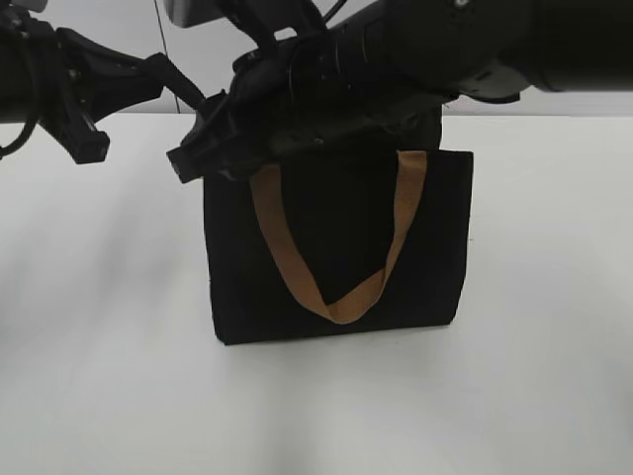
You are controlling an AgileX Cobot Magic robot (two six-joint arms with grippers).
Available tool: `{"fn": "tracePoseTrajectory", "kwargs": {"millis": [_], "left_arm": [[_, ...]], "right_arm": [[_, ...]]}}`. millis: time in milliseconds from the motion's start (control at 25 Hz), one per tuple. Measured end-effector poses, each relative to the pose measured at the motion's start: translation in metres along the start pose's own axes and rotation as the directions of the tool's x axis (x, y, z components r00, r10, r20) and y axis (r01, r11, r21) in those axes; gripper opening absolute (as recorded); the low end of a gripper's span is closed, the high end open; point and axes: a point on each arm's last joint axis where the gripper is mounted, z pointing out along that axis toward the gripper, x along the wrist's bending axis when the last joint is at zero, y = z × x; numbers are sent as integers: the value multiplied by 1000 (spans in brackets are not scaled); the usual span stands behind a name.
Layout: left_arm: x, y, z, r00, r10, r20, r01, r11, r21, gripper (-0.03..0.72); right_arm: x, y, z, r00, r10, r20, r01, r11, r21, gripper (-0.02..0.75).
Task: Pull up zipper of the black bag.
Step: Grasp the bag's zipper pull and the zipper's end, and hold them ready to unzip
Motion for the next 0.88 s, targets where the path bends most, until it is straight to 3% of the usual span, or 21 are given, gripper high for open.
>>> {"fn": "tracePoseTrajectory", "kwargs": {"millis": [600, 880], "left_arm": [[-3, 3, 0, 1000, 1, 30, 0, 1000, -31, 24], [-3, 3, 0, 1000, 1, 32, 0, 999, -33, 24]], "right_arm": [[-7, -4, 18, 977, 207, 42, -205, 978, -45, 214], [-8, -6, 22, 966, 253, 47, -251, 967, -48, 57]]}}
